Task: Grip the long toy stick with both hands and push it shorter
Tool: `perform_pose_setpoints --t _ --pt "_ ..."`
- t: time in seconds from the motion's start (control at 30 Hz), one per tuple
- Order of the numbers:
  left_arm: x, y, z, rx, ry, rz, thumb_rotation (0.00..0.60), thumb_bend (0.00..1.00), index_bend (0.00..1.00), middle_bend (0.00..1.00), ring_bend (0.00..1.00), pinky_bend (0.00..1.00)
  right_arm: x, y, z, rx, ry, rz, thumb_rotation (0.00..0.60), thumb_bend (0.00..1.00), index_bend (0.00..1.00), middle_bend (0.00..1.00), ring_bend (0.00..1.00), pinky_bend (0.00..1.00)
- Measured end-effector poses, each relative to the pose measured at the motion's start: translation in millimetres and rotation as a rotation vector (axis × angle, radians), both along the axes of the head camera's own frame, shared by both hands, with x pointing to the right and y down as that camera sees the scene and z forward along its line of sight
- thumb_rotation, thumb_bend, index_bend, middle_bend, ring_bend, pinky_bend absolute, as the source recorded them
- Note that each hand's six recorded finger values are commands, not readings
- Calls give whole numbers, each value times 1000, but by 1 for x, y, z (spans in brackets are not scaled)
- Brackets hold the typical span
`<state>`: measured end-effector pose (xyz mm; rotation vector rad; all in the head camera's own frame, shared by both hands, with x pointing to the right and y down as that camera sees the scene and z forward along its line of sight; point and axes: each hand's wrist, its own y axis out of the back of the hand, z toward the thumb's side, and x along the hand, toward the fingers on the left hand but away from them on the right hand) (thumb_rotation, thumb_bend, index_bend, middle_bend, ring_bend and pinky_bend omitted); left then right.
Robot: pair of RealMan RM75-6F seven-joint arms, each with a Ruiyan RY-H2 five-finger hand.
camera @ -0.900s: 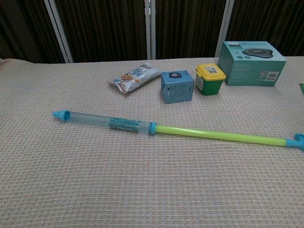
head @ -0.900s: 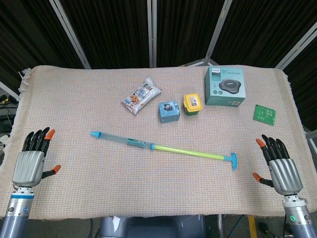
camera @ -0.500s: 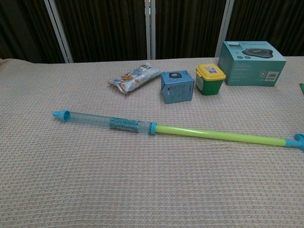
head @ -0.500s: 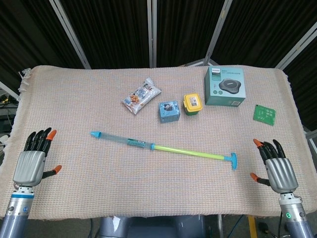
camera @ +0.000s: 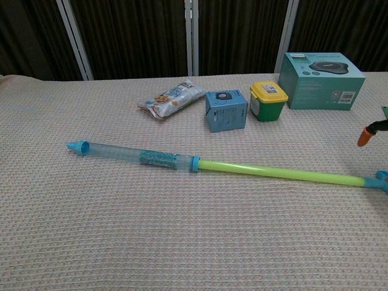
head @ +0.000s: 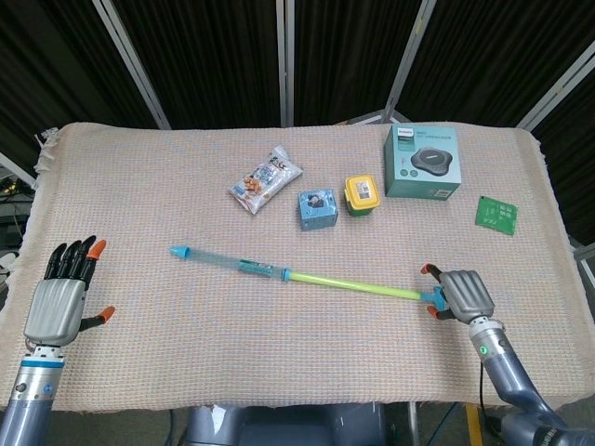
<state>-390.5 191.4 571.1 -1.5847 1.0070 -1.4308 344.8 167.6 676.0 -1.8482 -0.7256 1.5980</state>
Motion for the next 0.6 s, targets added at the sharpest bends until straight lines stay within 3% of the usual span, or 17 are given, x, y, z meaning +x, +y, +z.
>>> perform_pose_setpoints --t 0.2,0.6 --pt "0 0 2 -8 -2 2 600 0 0 0 0 0 -19 -5 24 -35 18 -11 600 285 436 1000 1000 1000" --pt "-1 0 5 -20 -4 -1 600 0 0 0 0 0 -27 0 33 -53 17 -28 600 294 464 1000 1000 1000"
